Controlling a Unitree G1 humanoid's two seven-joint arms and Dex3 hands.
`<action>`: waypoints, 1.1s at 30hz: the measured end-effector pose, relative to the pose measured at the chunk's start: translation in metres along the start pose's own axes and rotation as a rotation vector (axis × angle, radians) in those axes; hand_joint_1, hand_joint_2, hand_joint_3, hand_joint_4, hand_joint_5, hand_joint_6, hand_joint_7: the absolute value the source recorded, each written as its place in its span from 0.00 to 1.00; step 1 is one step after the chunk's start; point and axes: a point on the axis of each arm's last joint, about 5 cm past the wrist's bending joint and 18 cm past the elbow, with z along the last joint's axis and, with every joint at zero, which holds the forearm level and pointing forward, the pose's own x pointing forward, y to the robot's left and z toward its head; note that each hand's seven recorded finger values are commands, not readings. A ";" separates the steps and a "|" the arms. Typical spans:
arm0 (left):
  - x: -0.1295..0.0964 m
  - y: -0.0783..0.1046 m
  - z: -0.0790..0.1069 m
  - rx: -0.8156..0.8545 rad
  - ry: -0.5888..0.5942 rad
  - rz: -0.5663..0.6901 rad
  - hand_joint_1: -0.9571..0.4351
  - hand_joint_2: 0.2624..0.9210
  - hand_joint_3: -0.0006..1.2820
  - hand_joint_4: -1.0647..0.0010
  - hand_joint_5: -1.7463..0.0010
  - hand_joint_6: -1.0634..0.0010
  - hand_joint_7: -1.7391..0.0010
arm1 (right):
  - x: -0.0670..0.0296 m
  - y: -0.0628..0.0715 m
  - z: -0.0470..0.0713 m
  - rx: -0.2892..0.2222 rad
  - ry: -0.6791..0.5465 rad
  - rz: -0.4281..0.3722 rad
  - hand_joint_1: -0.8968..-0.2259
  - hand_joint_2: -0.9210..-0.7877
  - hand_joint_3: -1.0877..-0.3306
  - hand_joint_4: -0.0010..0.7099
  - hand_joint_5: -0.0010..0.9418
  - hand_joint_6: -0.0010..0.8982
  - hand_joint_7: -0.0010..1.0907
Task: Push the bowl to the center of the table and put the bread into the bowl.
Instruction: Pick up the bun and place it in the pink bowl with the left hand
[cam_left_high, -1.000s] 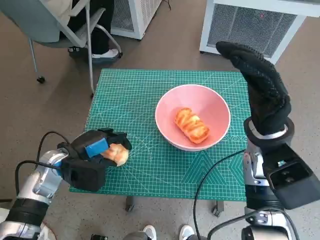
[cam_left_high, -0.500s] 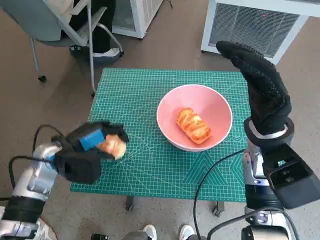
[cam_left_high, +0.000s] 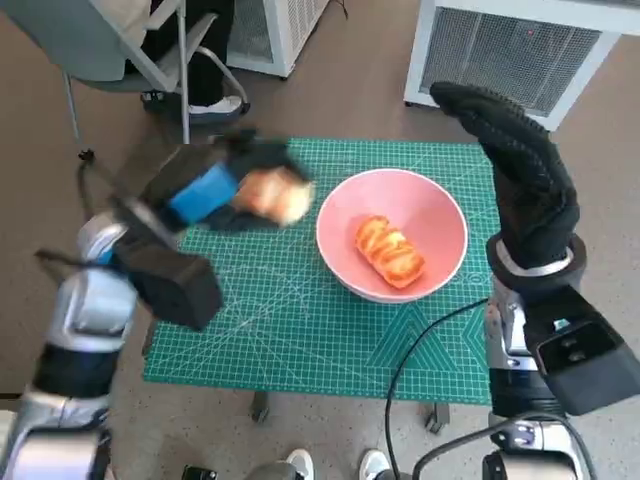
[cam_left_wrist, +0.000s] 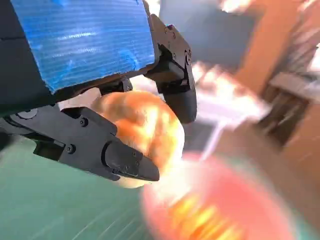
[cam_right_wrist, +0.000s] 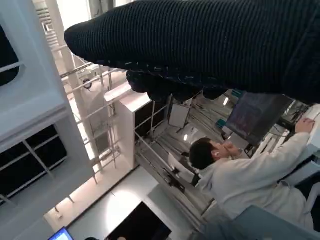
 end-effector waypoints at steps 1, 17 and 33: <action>0.005 0.000 0.003 0.000 -0.020 0.007 0.69 0.97 0.01 0.30 0.37 0.29 0.40 | -0.0001 0.000 0.000 0.000 0.001 0.000 0.43 0.00 0.50 0.40 0.00 0.02 0.59; 0.070 -0.027 0.017 -0.052 -0.137 -0.094 0.69 1.00 0.06 0.38 0.33 0.42 0.31 | -0.0006 -0.002 0.001 -0.008 -0.002 -0.004 0.43 0.00 0.50 0.40 0.00 0.02 0.60; 0.096 -0.055 0.013 -0.064 -0.042 -0.344 0.63 0.99 0.19 0.69 0.68 0.73 0.61 | -0.0031 -0.006 0.003 -0.036 0.001 -0.020 0.44 0.00 0.50 0.40 0.00 0.01 0.59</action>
